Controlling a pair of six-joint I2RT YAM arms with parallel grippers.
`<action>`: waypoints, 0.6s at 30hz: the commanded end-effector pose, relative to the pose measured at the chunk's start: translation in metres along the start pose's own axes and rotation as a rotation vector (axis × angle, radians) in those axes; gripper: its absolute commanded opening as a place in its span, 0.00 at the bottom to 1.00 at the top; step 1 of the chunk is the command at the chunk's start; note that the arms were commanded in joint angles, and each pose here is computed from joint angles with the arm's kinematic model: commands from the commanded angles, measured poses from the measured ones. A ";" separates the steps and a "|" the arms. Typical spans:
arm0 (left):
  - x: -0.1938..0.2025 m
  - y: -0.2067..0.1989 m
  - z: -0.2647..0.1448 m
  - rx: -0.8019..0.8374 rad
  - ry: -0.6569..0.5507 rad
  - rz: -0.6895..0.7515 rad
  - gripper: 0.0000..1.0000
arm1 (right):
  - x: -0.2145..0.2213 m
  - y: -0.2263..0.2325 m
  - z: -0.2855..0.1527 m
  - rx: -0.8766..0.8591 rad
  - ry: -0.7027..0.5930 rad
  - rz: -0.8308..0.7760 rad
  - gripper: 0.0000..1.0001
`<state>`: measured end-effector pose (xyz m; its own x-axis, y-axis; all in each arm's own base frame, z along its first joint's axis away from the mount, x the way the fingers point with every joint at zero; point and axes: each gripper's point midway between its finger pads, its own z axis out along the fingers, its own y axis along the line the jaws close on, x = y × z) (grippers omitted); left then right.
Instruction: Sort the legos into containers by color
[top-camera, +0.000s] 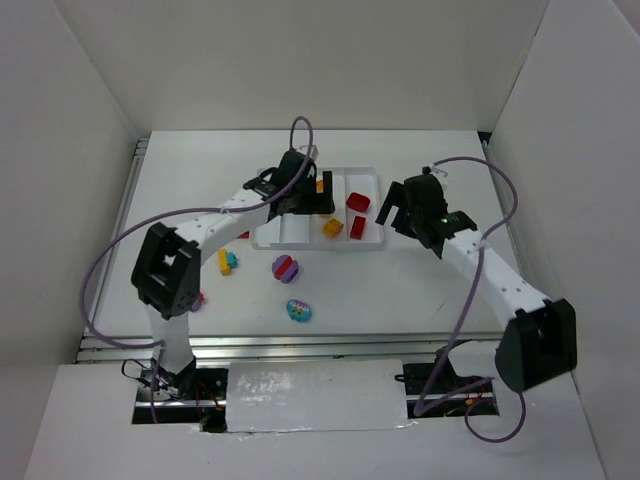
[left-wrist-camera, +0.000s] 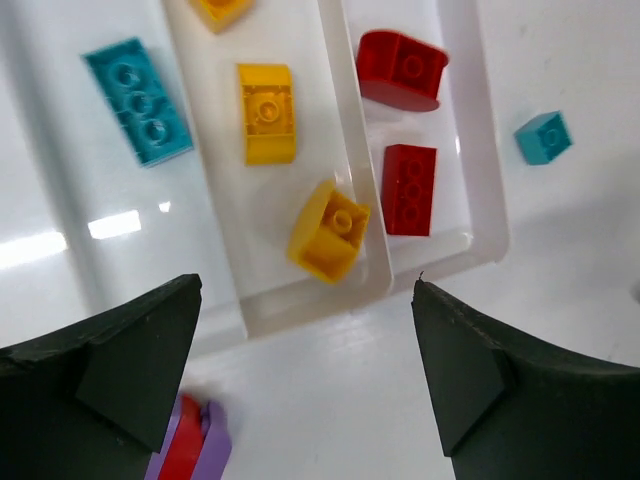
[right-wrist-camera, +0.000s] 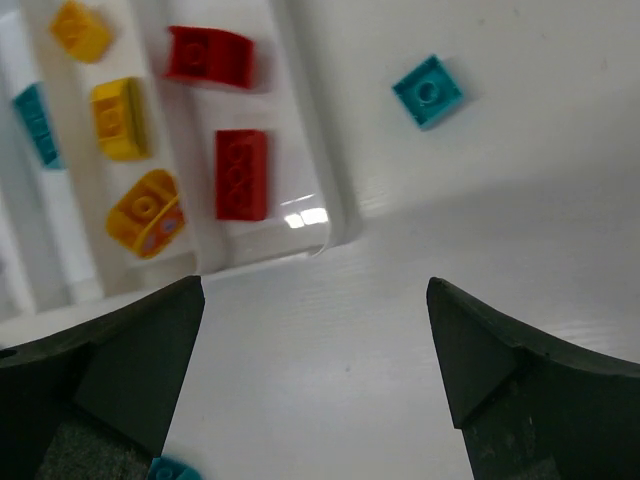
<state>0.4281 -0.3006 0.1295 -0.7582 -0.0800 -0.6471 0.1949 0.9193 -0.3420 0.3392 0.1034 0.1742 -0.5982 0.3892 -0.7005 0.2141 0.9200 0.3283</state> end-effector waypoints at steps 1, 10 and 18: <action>-0.062 -0.005 -0.093 -0.014 -0.224 -0.030 0.99 | -0.001 -0.034 0.045 0.191 0.025 0.094 1.00; -0.022 0.031 -0.236 -0.025 -0.356 -0.063 0.99 | -0.001 -0.075 0.132 0.443 0.124 0.161 1.00; 0.027 0.057 -0.289 -0.027 -0.330 0.012 1.00 | -0.010 -0.081 0.162 0.443 0.173 0.178 0.98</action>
<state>0.2541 -0.1516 0.3066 -0.4717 -0.2577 -0.8433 0.1889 0.9046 -0.3821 0.4416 0.0368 0.0443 -0.6412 0.5545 -0.5305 0.5980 0.7943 0.1074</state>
